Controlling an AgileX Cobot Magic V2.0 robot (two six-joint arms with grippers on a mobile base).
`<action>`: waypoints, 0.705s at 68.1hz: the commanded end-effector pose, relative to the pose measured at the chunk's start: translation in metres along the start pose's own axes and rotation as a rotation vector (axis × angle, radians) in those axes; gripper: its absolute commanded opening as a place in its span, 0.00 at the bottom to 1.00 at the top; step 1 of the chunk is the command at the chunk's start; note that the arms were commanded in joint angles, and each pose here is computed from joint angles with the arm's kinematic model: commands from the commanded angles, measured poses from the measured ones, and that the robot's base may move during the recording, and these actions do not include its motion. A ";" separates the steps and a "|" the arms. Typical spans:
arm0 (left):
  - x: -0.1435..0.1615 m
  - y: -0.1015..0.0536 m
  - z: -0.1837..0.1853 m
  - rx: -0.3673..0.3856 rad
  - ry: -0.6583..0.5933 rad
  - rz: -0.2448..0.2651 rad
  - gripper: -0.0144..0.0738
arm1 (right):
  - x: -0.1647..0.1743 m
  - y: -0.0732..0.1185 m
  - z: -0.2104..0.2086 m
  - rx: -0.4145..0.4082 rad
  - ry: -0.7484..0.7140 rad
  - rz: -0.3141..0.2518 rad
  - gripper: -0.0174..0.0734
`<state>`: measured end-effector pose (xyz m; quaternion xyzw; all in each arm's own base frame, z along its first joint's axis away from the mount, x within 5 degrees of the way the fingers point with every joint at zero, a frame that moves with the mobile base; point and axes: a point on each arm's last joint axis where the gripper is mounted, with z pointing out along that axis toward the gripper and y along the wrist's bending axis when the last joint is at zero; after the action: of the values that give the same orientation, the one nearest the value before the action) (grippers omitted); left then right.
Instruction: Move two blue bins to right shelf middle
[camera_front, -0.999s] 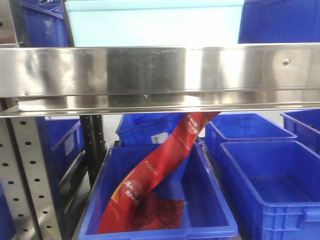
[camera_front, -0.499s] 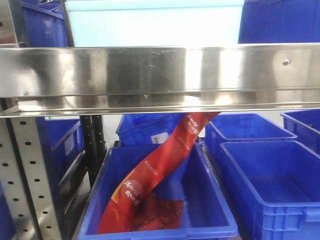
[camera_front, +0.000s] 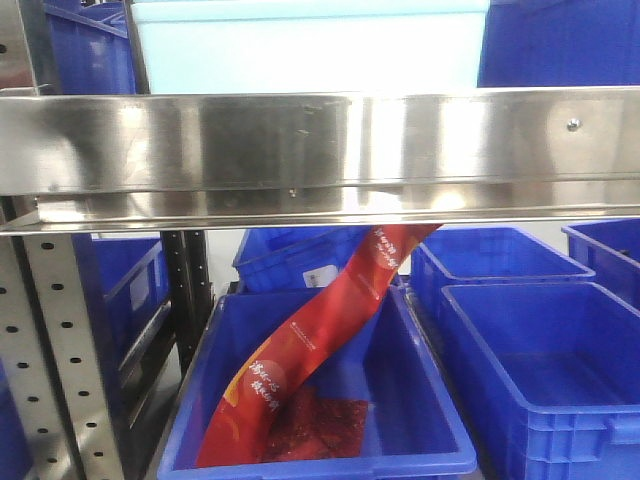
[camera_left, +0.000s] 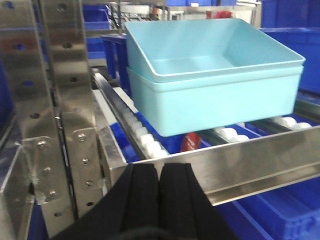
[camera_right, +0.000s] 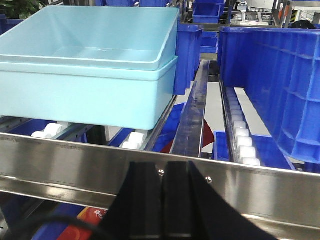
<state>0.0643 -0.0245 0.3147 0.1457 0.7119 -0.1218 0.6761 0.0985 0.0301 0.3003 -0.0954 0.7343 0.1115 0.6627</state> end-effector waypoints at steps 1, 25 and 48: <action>0.008 0.002 -0.003 -0.030 -0.055 -0.007 0.04 | -0.004 0.000 -0.001 -0.001 -0.035 -0.009 0.01; 0.101 0.009 -0.009 -0.232 -0.164 -0.062 0.04 | -0.004 0.000 -0.001 -0.001 -0.035 -0.009 0.01; 0.101 0.011 -0.009 -0.252 -0.162 -0.062 0.04 | -0.004 0.000 -0.001 -0.001 -0.043 -0.009 0.01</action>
<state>0.0564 -0.0073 0.2114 0.0304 0.6810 -0.0613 0.7290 0.0983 0.0300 0.3016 -0.0949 0.7299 0.1124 0.6676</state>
